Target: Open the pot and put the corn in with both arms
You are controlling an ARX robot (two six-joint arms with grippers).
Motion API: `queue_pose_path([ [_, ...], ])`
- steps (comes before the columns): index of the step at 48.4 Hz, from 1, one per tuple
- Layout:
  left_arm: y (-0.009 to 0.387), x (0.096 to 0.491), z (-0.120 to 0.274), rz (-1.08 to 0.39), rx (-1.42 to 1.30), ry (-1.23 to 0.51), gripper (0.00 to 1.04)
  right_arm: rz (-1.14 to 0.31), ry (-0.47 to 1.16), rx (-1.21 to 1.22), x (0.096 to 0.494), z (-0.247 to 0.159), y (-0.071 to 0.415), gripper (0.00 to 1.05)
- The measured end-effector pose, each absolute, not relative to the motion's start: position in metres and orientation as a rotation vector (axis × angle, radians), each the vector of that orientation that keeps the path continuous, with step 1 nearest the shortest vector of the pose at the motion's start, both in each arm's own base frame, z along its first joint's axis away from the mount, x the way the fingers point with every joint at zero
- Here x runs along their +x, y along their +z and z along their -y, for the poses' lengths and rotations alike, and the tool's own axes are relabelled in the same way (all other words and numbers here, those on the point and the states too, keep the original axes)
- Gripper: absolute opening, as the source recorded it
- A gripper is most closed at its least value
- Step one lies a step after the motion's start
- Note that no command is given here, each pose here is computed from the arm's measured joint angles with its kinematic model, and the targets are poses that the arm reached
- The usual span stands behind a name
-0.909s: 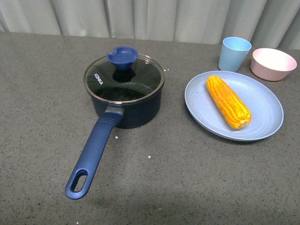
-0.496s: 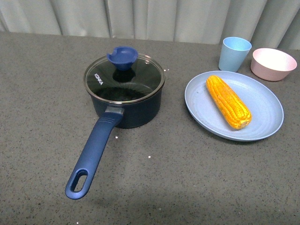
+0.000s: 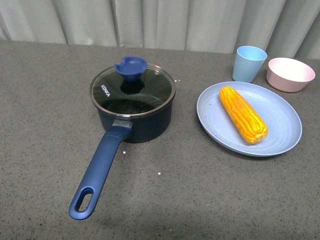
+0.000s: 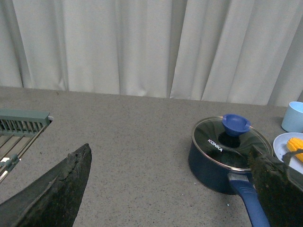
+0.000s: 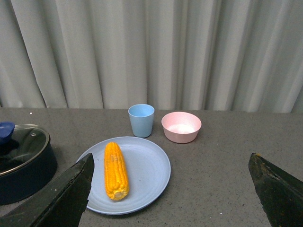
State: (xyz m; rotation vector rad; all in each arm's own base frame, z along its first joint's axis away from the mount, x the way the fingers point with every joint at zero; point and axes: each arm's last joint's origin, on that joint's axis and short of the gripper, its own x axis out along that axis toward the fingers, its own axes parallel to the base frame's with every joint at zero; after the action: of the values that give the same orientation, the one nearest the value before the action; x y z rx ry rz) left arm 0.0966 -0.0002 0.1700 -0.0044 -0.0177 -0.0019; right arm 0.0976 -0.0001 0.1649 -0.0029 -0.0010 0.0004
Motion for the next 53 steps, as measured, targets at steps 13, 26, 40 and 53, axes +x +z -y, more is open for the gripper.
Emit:
queue_pose_path([
  [13,0.17,0.0966,0.0002,0.018,-0.004,-0.002,0.98,0.001,0.0,-0.003,0.0976,0.0001,0.1649,0.96],
  [26,0.17,0.0966,0.0002,0.018,-0.004,-0.002,0.98,0.001,0.0,-0.003,0.0976,0.0001,0.1649,0.96],
  [40,0.17,0.0966,0.0002,0.018,-0.004,-0.002,0.98,0.001,0.0,-0.003,0.0976,0.0001,0.1649,0.96],
  [53,0.17,0.0966,0.0002,0.018,-0.004,-0.002,0.98,0.001,0.0,-0.002,0.0976,0.0001,0.1649,0.96],
])
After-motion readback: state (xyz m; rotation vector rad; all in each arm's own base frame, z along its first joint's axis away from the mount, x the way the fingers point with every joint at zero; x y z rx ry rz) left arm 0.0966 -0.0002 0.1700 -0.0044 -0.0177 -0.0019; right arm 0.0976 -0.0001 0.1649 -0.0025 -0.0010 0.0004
